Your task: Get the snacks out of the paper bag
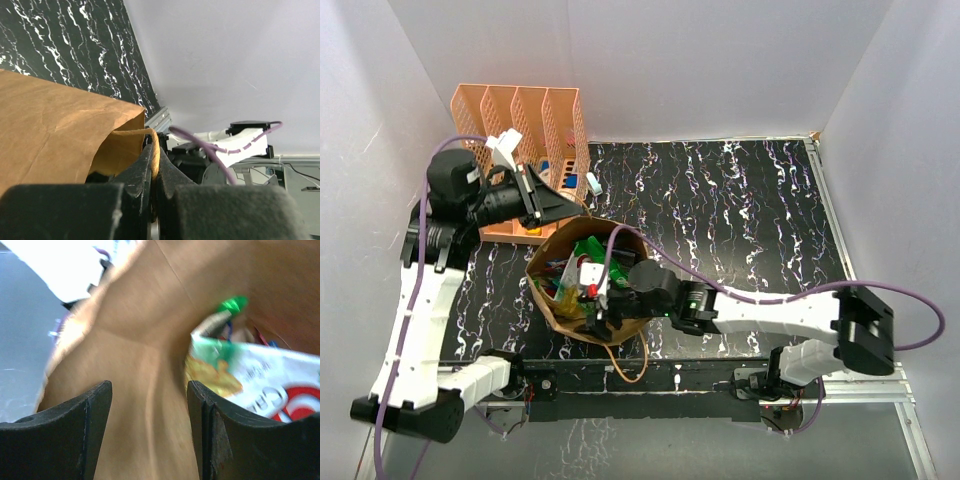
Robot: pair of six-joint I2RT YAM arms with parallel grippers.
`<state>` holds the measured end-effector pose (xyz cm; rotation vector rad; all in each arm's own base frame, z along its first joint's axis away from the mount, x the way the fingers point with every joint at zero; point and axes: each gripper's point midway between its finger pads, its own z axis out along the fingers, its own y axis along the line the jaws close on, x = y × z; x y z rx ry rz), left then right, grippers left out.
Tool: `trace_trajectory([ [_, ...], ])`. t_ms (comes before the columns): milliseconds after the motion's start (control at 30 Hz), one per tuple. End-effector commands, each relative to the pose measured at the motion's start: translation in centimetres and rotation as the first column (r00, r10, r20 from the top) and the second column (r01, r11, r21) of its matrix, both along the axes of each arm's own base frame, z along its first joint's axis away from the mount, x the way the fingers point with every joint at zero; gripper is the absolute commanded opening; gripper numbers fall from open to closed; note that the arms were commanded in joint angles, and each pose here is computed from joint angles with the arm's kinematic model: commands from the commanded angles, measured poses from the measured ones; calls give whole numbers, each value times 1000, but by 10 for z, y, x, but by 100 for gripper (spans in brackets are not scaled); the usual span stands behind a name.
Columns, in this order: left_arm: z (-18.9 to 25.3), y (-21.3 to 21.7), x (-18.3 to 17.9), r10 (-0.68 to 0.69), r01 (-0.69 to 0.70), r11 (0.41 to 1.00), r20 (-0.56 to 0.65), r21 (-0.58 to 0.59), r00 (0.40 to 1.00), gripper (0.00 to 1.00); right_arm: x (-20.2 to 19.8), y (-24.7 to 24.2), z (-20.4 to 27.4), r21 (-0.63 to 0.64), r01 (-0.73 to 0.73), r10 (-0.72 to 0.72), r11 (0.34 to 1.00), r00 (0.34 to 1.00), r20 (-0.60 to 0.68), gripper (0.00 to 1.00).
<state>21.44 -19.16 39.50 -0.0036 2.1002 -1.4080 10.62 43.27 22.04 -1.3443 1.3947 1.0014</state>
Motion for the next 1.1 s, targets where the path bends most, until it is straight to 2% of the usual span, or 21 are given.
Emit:
trace_trajectory([
  [0,17,-6,-23,-46,48,992,22,-116,999,0,25,-38,28,42,183,-186,982,980,72,65],
  [133,9,-6,-33,-61,59,988,-8,-140,998,0,20,-61,26,20,187,-188,982,978,86,66],
  [233,11,-6,-38,-63,61,986,-5,-155,998,0,26,-71,26,16,241,-241,970,967,86,65],
  [400,14,-6,-43,-72,71,981,-4,-179,997,0,50,-67,31,32,358,-360,933,927,110,65],
  [600,17,-6,-46,-70,70,980,4,-184,998,0,84,-54,28,22,498,-495,867,855,155,70],
  [833,16,-6,-53,-87,86,980,2,-180,996,0,98,-46,26,10,540,-530,842,823,204,78],
  [967,15,-6,-54,-100,98,979,0,-178,995,0,102,-51,27,3,577,-567,817,803,185,82],
  [1067,12,-6,-54,-104,102,981,-5,-167,995,0,95,-58,32,14,560,-555,828,816,164,83],
])
